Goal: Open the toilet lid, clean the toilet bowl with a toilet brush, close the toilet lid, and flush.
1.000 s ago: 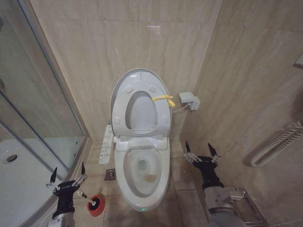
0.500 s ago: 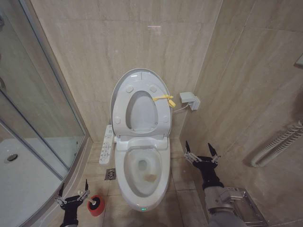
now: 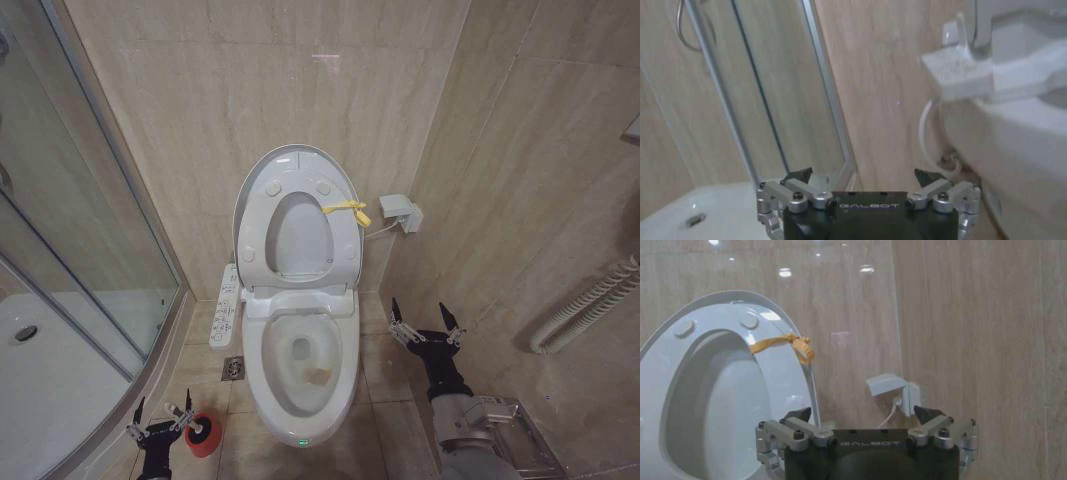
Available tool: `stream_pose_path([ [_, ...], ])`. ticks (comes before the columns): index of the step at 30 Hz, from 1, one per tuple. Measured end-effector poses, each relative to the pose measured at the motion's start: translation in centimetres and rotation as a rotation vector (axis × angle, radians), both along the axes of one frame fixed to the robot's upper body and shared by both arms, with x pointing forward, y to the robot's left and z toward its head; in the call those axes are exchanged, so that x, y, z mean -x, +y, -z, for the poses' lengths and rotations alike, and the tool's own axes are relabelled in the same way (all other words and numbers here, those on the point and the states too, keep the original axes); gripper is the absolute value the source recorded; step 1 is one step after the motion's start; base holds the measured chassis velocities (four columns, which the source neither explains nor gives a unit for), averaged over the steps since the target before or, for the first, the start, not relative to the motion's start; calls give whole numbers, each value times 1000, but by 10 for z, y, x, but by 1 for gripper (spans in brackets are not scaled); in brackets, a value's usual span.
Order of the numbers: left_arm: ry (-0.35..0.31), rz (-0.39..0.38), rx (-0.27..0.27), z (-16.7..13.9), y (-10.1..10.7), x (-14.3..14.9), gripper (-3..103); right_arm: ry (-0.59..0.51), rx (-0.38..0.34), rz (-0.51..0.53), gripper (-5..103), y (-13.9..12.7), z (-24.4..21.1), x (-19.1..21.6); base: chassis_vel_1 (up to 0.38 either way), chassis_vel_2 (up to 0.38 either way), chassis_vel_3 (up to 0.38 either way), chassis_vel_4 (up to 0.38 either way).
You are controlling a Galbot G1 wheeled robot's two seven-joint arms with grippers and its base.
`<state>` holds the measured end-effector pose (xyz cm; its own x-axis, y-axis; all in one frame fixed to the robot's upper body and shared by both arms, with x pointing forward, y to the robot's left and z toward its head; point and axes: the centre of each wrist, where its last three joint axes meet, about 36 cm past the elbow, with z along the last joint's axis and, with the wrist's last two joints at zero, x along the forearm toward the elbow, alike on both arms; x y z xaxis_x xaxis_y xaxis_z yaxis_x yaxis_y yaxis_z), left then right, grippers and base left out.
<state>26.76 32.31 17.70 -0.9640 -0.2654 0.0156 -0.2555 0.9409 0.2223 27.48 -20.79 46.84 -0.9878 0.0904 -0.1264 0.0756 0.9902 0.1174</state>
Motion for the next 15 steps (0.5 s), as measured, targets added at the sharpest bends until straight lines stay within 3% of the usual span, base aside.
stream_pose_path([
  [15, 89, -51, 53, 29, 11, -20, 97, 0, 0, 0, 100, 0, 0, 0, 0, 0, 0, 0],
])
